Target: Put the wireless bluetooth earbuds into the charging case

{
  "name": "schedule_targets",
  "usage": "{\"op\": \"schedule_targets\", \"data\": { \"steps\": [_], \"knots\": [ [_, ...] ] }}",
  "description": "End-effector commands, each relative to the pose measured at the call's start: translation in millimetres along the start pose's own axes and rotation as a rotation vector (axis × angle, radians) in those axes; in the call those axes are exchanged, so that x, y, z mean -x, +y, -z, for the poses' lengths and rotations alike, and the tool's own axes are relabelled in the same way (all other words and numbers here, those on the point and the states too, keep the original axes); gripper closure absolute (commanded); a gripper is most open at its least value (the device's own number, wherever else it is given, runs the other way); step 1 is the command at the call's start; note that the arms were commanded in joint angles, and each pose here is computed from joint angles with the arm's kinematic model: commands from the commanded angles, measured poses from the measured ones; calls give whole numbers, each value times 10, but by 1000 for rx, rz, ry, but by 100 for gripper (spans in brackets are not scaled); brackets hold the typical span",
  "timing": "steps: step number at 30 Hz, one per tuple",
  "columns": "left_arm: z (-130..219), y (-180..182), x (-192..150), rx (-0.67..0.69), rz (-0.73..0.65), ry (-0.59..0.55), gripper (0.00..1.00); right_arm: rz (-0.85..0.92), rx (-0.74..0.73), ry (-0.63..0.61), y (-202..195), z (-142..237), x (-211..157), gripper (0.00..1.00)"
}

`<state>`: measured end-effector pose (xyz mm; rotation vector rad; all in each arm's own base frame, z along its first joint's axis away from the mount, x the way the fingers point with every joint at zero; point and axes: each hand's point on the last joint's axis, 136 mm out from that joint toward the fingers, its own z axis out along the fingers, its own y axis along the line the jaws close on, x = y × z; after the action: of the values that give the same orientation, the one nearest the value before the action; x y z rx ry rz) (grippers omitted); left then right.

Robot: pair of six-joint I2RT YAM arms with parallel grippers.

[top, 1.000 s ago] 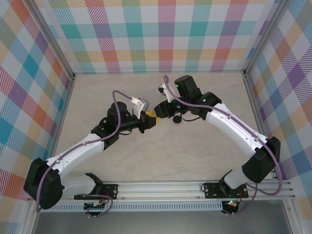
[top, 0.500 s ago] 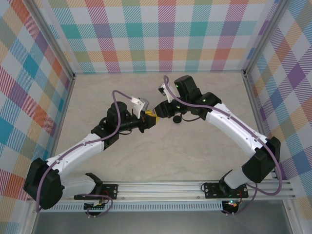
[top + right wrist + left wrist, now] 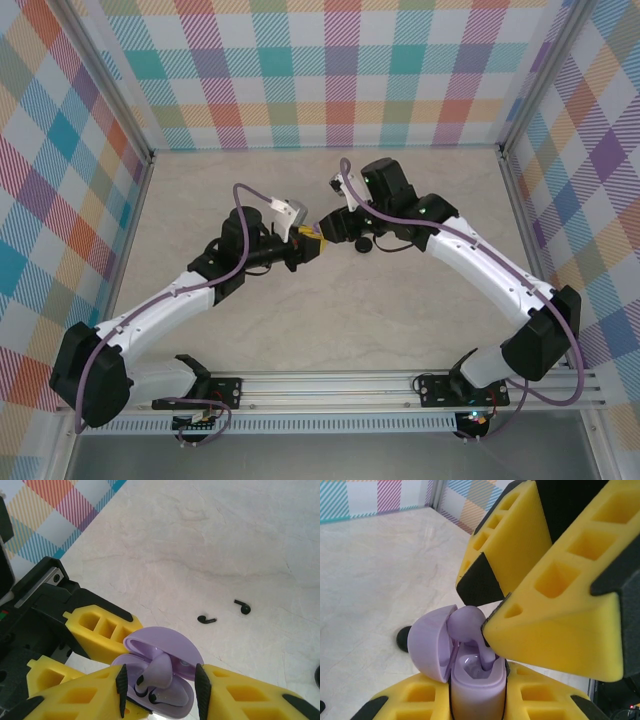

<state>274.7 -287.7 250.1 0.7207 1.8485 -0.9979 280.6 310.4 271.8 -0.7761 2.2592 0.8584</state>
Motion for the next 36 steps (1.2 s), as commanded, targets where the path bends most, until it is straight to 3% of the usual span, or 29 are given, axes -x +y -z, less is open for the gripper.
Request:
{"op": "schedule_targets", "data": {
  "steps": [1, 27, 31, 36],
  "knots": [
    [-33, -46, -42, -14, -8, 12, 83, -17, 4, -12, -3, 16, 4, 57],
    [63, -226, 123, -89, -55, -75, 84, 22, 102, 14, 186, 107, -93, 73],
    [103, -279, 163, -108, -68, -97, 84, 40, 128, 1, 258, 189, -92, 71],
    [99, -329, 167, -140, -70, -96, 83, 58, 138, -38, 316, 296, -34, 62]
  ]
}}
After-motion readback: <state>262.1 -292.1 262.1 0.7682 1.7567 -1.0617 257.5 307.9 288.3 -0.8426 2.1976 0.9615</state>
